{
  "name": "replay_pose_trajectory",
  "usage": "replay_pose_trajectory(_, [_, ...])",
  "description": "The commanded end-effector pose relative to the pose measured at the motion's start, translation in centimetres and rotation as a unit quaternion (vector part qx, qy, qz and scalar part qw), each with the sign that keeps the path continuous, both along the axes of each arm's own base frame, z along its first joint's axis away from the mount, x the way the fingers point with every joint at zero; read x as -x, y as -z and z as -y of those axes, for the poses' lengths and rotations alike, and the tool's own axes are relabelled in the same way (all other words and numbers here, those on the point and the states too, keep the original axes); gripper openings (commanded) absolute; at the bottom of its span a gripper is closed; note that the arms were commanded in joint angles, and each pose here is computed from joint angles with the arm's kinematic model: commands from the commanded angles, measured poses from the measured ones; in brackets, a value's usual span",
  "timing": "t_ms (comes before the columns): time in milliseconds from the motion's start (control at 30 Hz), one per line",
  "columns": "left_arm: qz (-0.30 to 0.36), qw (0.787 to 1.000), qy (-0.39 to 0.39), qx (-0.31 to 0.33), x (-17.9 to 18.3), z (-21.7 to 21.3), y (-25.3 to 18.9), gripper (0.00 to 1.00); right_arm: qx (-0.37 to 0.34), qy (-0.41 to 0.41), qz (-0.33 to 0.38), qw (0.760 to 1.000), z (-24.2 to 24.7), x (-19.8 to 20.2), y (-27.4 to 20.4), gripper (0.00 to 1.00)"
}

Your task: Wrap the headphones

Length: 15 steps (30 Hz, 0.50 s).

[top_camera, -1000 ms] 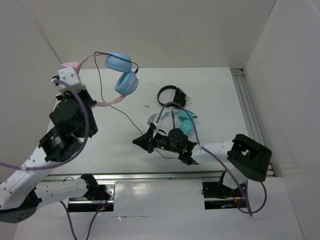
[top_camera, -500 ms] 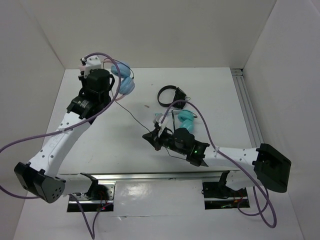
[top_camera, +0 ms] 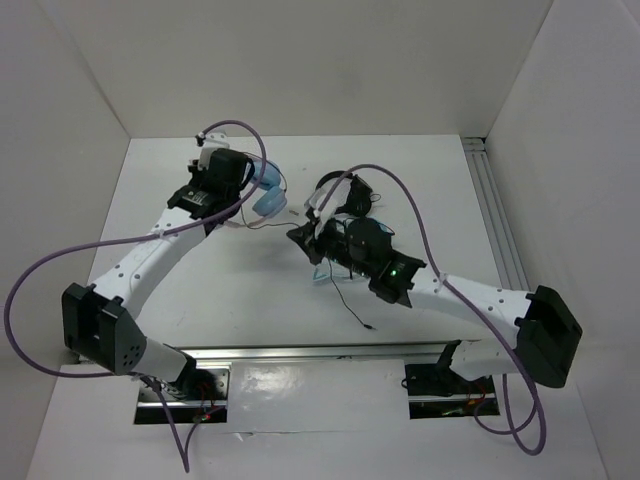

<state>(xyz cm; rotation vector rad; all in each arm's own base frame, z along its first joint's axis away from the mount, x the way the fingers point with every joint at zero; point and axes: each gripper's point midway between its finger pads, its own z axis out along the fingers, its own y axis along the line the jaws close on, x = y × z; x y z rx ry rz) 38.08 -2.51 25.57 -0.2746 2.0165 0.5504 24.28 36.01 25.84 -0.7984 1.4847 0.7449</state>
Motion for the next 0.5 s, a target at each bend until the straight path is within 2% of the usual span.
replay_pose_trajectory(0, [0.001, 0.999, -0.004, 0.038, -1.0, 0.7, 0.1, 0.0, 0.017, 0.001, 0.014, 1.0, 0.6, -3.4, -2.0, 0.0])
replay_pose_trajectory(133, [-0.035, 0.998, 0.029, 0.033, -1.3, 1.6, 2.6, 0.0, 0.018, 0.011, 0.028, 0.999, 0.8, -5.8, -4.6, 0.0])
replay_pose_trajectory(233, [-0.071, 0.991, 0.103, 0.043, -1.5, 4.2, 5.0, 0.0, 0.03, 0.025, 0.041, 0.998, 1.3, -7.9, -5.9, 0.0])
replay_pose_trajectory(400, [-0.053, 0.978, 0.2, -0.004, 0.3, 8.4, 4.6, 0.0, 0.052, 0.058, 0.047, 0.996, 3.0, -11.4, -6.4, 0.0])
replay_pose_trajectory(467, [-0.056, 0.964, 0.258, -0.005, 1.8, 10.7, 4.7, 0.0, 0.059, 0.065, 0.049, 0.995, 3.4, -12.0, -6.3, 0.0])
